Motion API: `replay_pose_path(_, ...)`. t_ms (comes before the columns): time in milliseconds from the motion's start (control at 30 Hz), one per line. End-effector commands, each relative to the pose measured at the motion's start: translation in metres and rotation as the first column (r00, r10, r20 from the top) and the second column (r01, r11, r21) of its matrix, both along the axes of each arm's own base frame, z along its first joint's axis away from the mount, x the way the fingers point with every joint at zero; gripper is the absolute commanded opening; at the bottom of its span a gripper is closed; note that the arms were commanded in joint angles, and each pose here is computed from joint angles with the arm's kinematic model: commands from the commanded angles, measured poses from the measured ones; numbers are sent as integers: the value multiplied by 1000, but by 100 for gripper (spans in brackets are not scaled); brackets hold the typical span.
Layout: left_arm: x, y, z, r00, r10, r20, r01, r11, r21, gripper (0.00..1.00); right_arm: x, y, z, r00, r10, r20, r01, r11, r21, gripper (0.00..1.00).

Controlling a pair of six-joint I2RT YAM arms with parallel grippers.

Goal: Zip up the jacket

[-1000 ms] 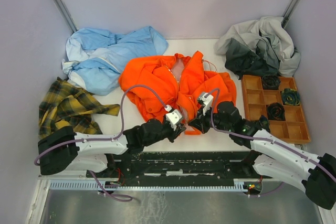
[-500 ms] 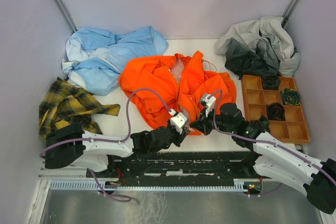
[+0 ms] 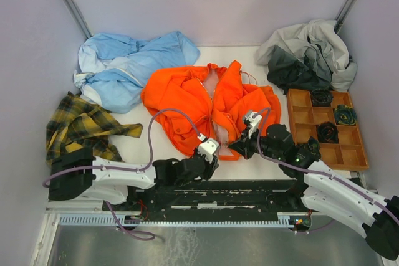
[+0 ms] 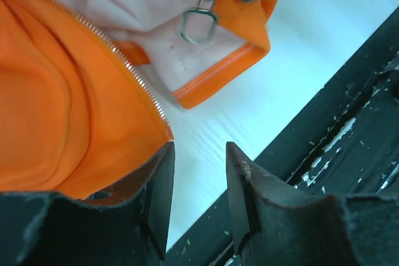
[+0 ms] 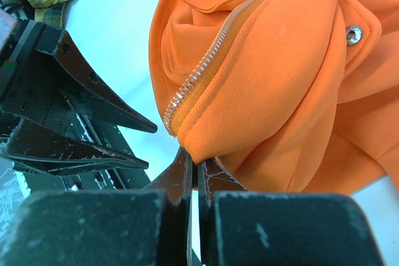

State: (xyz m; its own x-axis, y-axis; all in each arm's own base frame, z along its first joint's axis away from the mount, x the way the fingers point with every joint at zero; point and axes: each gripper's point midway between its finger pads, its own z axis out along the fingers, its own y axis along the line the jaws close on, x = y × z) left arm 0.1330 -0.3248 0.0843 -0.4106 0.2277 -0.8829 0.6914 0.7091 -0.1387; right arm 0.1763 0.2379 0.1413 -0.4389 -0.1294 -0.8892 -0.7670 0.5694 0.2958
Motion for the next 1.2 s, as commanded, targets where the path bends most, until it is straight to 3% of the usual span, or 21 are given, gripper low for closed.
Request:
replay_pose_path(0, 2, 5, 17, 995, 85, -53, -88, 994, -57, 47, 8, 3, 18, 997, -11, 81, 7, 999, 42, 0)
replay_pose_path(167, 12, 24, 28, 978, 201, -50, -202, 979, -15, 54, 9, 1, 17, 996, -22, 85, 19, 999, 42, 0)
replay_pose_path(300, 27, 43, 29, 941, 338, -12, -336, 937, 92, 59, 9, 1, 16, 997, -25, 78, 22, 999, 41, 0)
replay_pose_path(533, 52, 41, 14, 901, 434, -21, -419, 879, 226, 60, 10, -4, 14, 996, -52, 74, 50, 998, 35, 1)
replay_pose_path(867, 64, 25, -28, 900, 415, -131, -355, 875, 330, 55, 13, -10, 15, 992, -91, 82, 89, 996, 31, 1)
replay_pose_path(1167, 53, 11, -26, 907, 362, -214, -302, 915, 269, 55, 14, -11, 12, 993, -97, 74, 95, 995, 19, 1)
